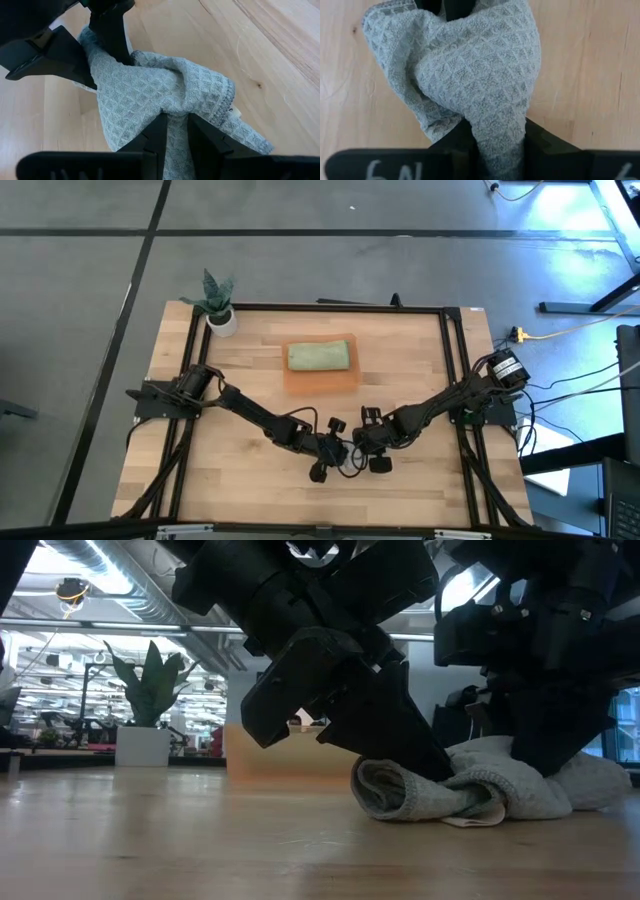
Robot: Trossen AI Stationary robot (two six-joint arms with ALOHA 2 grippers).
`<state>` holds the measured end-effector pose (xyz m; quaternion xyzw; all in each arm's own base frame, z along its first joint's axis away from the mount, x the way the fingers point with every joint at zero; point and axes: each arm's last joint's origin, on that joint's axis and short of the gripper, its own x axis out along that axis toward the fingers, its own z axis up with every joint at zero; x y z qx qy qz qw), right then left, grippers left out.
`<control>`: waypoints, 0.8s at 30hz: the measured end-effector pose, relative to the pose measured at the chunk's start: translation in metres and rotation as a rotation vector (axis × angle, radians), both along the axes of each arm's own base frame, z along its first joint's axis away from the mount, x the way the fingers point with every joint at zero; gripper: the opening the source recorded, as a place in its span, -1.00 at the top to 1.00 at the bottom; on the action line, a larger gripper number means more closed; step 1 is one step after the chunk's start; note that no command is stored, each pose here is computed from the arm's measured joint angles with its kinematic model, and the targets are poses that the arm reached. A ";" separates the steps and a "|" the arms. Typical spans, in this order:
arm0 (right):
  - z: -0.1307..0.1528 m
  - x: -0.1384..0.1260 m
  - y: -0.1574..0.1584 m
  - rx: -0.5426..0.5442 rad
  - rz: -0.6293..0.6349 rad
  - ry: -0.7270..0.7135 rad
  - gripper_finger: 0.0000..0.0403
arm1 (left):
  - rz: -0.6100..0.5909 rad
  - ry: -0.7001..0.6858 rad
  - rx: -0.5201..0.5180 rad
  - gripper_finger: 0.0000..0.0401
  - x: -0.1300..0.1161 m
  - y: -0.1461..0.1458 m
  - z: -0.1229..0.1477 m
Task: Roll microfiber towels into tight, uniform cylinder then place into a basket
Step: Put the gray microfiber towel into the orange bin
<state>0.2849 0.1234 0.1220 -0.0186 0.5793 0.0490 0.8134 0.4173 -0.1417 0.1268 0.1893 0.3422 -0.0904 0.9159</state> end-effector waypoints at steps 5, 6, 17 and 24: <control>0.002 0.002 0.001 0.003 0.000 -0.007 0.57 | 0.004 -0.006 -0.007 0.66 0.000 0.000 0.000; 0.003 0.003 0.001 0.004 0.000 -0.008 0.57 | 0.001 -0.006 -0.002 0.66 0.000 0.000 0.000; 0.005 0.005 0.004 0.049 0.010 -0.008 0.59 | 0.069 -0.070 0.044 0.66 -0.016 -0.010 0.047; 0.012 0.012 0.004 0.049 0.001 -0.009 0.59 | 0.177 -0.016 0.092 0.66 -0.047 -0.017 0.079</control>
